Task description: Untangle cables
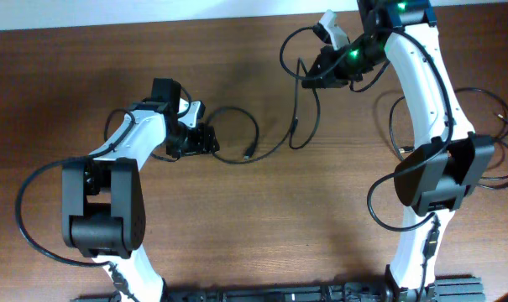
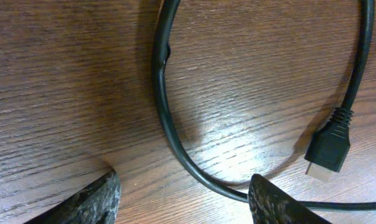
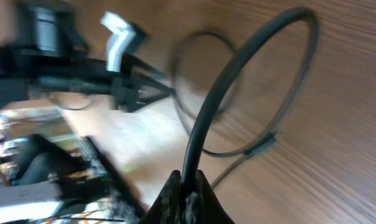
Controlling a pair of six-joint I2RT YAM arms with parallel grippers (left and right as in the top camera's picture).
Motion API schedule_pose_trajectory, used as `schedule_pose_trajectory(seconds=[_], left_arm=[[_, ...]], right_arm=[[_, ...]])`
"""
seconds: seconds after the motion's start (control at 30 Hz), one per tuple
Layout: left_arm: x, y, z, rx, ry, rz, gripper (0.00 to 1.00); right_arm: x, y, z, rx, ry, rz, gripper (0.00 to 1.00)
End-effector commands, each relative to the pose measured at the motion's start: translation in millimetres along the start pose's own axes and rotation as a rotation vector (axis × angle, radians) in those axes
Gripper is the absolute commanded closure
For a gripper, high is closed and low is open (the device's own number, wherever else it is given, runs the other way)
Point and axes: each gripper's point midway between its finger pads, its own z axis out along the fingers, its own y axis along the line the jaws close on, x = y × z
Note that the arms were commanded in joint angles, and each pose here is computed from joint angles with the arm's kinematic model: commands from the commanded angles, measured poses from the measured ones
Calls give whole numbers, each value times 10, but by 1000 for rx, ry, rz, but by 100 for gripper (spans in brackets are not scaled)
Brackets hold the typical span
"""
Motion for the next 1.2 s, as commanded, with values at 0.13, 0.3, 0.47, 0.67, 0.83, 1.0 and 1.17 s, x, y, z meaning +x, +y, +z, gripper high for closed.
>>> schedule_pose_trajectory(seconds=[0.13, 0.3, 0.47, 0.67, 0.83, 1.0, 1.17], left_arm=[[5, 440, -42, -141, -12, -131, 28], [73, 752, -159, -151, -3, -228, 26], [130, 769, -169, -152, 18, -241, 26], [138, 766, -168, -152, 22, -242, 24], [141, 760, -167, -149, 23, -242, 24], [139, 761, -167, -149, 22, -242, 23], [76, 759, -191, -149, 4, -236, 23]], right_arm=[[-236, 598, -214, -298, -129, -108, 96], [-486, -130, -1029, -63, -326, 6, 96], [-476, -650, -2599, 470, -648, 123, 96], [353, -1169, -3860, 734, -891, 508, 96], [912, -1789, -3509, 855, -625, 774, 96], [924, -1851, -3359, 804, -582, 796, 42], [820, -1768, -3277, 729, -582, 739, 30]])
